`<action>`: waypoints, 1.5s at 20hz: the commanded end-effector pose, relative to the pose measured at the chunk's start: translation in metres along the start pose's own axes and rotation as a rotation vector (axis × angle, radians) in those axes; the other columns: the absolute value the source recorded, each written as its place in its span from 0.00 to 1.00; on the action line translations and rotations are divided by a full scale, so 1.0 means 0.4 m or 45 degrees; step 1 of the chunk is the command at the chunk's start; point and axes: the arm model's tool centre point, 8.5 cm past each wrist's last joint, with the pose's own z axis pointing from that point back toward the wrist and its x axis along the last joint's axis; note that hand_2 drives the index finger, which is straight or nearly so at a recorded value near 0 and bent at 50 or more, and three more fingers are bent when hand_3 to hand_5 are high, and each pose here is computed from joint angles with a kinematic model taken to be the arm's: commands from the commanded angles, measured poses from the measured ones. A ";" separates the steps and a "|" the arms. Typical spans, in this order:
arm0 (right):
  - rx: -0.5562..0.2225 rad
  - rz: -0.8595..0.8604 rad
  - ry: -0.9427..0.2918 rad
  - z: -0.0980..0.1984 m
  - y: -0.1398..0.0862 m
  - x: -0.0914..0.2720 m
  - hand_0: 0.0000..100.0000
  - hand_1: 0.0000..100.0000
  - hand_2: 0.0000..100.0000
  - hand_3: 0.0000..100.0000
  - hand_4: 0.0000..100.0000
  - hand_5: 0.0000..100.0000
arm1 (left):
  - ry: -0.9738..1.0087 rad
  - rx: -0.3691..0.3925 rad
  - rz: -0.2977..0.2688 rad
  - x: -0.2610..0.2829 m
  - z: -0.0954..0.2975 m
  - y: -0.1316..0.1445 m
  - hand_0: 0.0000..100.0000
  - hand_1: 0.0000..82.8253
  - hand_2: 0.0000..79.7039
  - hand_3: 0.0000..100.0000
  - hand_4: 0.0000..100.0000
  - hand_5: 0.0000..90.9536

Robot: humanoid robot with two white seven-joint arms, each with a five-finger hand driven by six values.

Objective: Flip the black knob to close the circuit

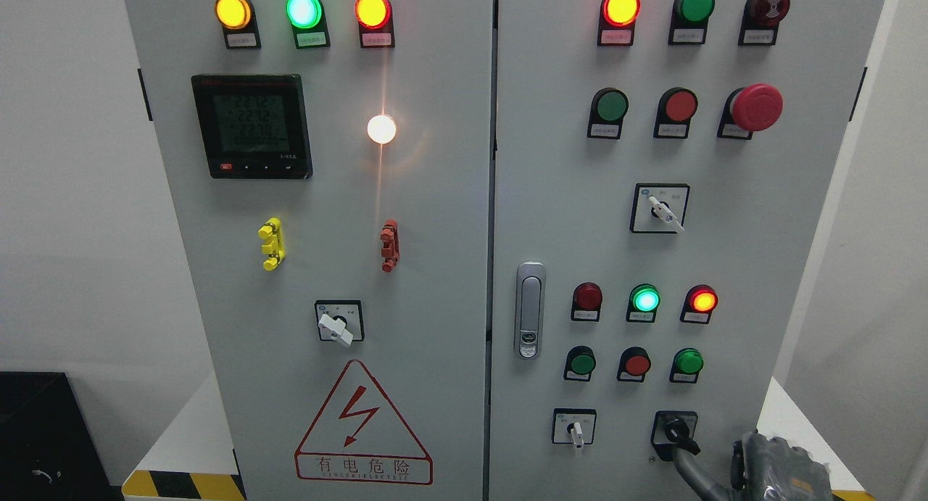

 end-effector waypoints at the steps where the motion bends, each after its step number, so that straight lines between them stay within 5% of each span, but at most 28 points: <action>1: 0.059 0.017 -0.051 0.014 0.047 0.034 0.00 0.00 0.94 1.00 1.00 0.99 | -0.002 0.001 0.001 0.001 0.000 0.000 0.12 0.67 0.00 0.00 0.00 0.00; 17: -0.019 -0.026 -0.091 0.071 0.019 0.059 0.00 0.00 0.94 1.00 1.00 0.99 | 0.000 -0.001 0.001 0.000 0.000 0.000 0.12 0.67 0.00 0.00 0.00 0.00; 30: -0.094 -0.596 -0.163 0.177 0.008 0.084 0.00 0.00 0.85 1.00 0.95 0.94 | -0.001 -0.001 -0.001 0.000 0.000 0.000 0.12 0.67 0.00 0.00 0.00 0.00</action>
